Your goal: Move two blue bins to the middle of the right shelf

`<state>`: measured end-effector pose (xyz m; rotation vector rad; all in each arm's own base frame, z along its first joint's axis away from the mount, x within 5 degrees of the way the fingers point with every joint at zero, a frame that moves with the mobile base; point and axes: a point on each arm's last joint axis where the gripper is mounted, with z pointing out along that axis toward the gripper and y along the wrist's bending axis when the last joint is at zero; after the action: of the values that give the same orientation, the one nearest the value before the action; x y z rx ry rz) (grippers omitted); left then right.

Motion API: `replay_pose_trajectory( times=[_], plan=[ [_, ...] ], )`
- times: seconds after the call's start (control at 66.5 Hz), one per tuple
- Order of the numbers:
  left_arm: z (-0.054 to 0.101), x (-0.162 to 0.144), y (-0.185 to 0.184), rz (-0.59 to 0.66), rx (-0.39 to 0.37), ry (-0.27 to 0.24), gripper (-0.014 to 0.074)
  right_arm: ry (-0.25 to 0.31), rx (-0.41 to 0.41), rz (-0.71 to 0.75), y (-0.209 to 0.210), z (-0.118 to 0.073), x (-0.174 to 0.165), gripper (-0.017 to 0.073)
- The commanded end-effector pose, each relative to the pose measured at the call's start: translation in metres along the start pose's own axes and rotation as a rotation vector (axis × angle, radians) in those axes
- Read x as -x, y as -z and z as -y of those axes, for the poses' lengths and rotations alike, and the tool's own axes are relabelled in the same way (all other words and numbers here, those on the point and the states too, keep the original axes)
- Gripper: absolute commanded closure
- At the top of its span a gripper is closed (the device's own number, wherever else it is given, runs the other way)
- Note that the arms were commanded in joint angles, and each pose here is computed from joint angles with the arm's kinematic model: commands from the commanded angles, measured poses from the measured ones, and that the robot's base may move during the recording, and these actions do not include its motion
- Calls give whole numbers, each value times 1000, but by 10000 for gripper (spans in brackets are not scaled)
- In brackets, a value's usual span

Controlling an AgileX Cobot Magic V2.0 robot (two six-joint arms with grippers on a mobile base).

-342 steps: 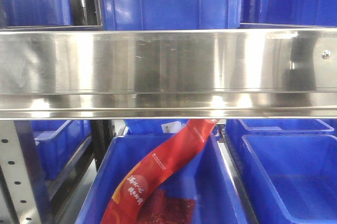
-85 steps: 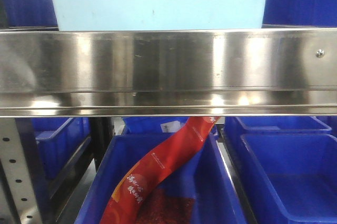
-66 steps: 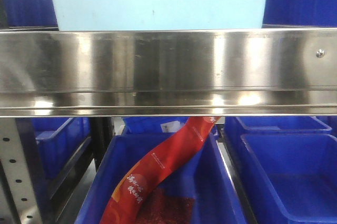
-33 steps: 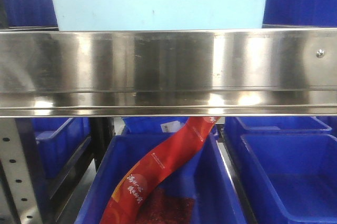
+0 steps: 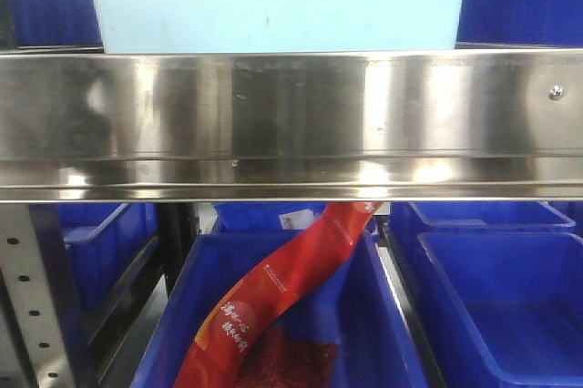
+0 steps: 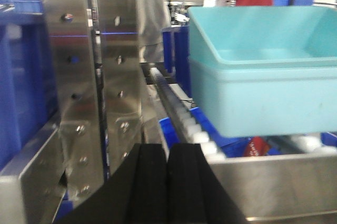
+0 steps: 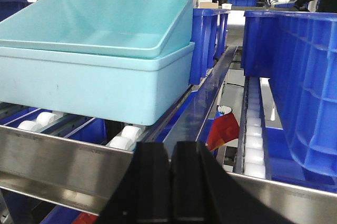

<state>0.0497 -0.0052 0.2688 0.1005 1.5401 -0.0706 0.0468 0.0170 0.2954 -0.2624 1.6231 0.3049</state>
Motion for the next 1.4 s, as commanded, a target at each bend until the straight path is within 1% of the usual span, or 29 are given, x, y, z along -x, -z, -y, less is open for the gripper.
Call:
replay_pose_trajectory(
  times=[0.0,0.06,0.105,0.18,0.241,0.271,0.436,1.263,1.324,1.384],
  plan=[
    [0,-17,2,38,11,0,705,15,-7,29,1,0,2,721],
    [0,-32,0,40,16,20,705,15,-7,29,1,0,2,721],
    [0,-45,-2,25,25,20,705,15,-7,29,1,0,2,721],
    [-1,-57,-5,37,39,32,705,15,-7,30,1,0,2,721],
    [-2,-53,-4,92,54,32,705,15,-7,30,1,0,2,721],
    [-2,-56,-4,59,58,33,705,15,-7,30,1,0,2,721],
    [-4,-56,-4,59,88,31,705,15,-7,30,1,0,2,721],
    [-4,-56,-4,59,88,31,705,15,-7,30,1,0,2,721],
    [-4,-56,-4,59,88,31,705,15,-8,48,1,0,3,721],
    [-4,-56,-4,59,88,31,705,22,-26,69,0,1,3,721]
  ],
)
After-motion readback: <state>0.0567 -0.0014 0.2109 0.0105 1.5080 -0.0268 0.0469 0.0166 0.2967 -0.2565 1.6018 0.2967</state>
